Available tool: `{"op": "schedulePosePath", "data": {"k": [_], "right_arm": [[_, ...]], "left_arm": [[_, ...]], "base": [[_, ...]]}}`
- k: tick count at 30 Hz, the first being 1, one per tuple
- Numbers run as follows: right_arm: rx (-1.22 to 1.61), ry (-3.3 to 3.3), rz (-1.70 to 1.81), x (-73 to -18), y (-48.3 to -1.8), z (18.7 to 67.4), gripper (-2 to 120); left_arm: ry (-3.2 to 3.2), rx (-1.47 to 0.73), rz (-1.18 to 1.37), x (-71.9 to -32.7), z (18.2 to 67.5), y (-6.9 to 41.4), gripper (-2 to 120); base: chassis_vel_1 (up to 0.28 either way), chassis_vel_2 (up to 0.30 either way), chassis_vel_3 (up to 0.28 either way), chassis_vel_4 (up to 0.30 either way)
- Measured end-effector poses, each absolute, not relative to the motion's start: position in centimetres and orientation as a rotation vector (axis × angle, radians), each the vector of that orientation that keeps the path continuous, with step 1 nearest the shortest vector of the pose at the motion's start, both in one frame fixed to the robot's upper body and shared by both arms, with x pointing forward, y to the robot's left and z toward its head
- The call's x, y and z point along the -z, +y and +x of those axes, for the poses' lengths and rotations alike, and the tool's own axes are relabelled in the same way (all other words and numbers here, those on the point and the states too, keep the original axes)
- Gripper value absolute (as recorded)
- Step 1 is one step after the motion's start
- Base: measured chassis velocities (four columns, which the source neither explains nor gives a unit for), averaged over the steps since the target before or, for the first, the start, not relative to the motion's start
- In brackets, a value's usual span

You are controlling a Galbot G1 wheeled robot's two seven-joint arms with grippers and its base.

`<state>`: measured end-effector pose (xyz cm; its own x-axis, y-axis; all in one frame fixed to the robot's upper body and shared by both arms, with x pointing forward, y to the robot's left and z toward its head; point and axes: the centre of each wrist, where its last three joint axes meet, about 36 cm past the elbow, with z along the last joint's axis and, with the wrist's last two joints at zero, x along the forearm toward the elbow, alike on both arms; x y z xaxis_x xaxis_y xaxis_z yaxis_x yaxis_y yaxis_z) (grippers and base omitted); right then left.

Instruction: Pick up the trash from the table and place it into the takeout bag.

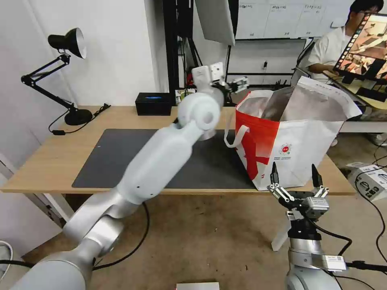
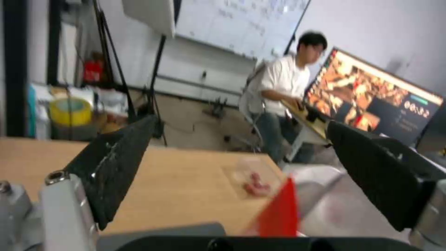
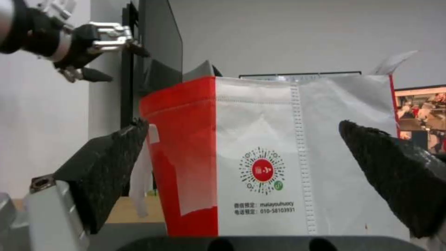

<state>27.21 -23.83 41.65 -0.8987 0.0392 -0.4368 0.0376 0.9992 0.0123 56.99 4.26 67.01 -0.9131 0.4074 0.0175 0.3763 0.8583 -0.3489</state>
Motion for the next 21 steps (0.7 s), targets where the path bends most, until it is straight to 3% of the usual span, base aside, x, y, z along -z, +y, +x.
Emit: {"op": "schedulePosePath", "data": {"k": [7, 21], "right_arm": [[0.013, 2.692, 0.038, -41.6, -24.1, 27.3, 100], [0.018, 2.699, 0.015, -41.2, -23.9, 27.5, 100]], "left_arm": [[-3.061, -0.499, -0.623, -64.6, 55.4, 9.9, 100], [-3.155, -0.549, -0.556, -61.1, 52.1, 16.4, 100]], "base": [[0.0, 0.0, 0.0, 0.0], [0.0, 0.0, 0.0, 0.0]]}}
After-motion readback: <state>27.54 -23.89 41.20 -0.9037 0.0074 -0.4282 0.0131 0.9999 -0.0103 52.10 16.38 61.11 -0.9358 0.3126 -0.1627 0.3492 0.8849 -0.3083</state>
